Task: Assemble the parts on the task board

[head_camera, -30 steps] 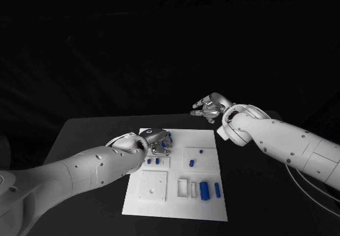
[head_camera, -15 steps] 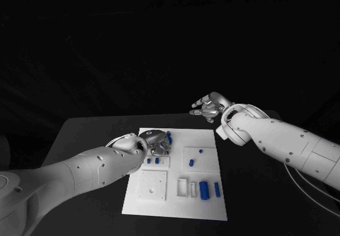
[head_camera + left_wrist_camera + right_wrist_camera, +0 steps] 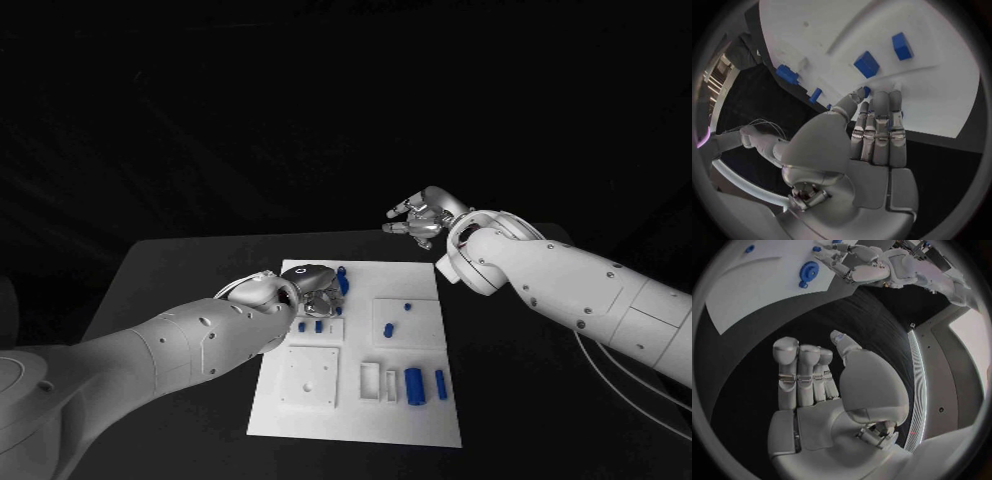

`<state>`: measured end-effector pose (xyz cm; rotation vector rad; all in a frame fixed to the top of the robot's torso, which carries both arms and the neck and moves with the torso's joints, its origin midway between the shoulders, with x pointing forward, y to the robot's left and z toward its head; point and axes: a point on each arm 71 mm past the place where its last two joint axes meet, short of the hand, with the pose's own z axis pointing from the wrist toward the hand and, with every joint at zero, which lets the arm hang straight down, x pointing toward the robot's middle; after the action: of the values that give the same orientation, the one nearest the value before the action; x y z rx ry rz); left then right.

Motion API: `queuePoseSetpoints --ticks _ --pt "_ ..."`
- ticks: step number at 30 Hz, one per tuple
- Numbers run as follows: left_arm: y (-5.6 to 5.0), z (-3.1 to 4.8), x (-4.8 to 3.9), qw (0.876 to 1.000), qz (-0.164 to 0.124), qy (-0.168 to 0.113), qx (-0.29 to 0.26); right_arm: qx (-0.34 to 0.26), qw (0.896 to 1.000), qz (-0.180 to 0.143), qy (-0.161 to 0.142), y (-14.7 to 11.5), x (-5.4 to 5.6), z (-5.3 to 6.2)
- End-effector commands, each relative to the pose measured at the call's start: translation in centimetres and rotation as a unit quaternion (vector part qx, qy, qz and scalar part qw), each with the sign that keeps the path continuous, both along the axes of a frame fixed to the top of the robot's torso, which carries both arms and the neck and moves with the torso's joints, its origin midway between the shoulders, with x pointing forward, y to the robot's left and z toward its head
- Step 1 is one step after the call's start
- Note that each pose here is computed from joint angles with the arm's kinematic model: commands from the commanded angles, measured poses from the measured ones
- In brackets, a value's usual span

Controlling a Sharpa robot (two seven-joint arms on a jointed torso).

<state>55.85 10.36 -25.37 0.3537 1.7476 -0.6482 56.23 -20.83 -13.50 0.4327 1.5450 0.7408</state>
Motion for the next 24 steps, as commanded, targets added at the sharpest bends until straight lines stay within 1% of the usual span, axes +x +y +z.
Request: queuePoseSetpoints --ticks 1,13,24 --pt "-0.23 -0.13 -0.04 1.0 -0.005 0.005 0.005 0.001 1.0 0.005 -0.005 0.19 -0.02 0.05" --pt "-0.11 -0.87 -0.05 1.0 -0.002 0.012 0.008 0.002 1.0 0.005 -0.005 0.31 -0.03 0.06" --pt "-0.5 -1.02 -0.12 1.0 -0.003 0.012 0.004 0.002 1.0 0.006 -0.005 0.44 -0.03 0.05"
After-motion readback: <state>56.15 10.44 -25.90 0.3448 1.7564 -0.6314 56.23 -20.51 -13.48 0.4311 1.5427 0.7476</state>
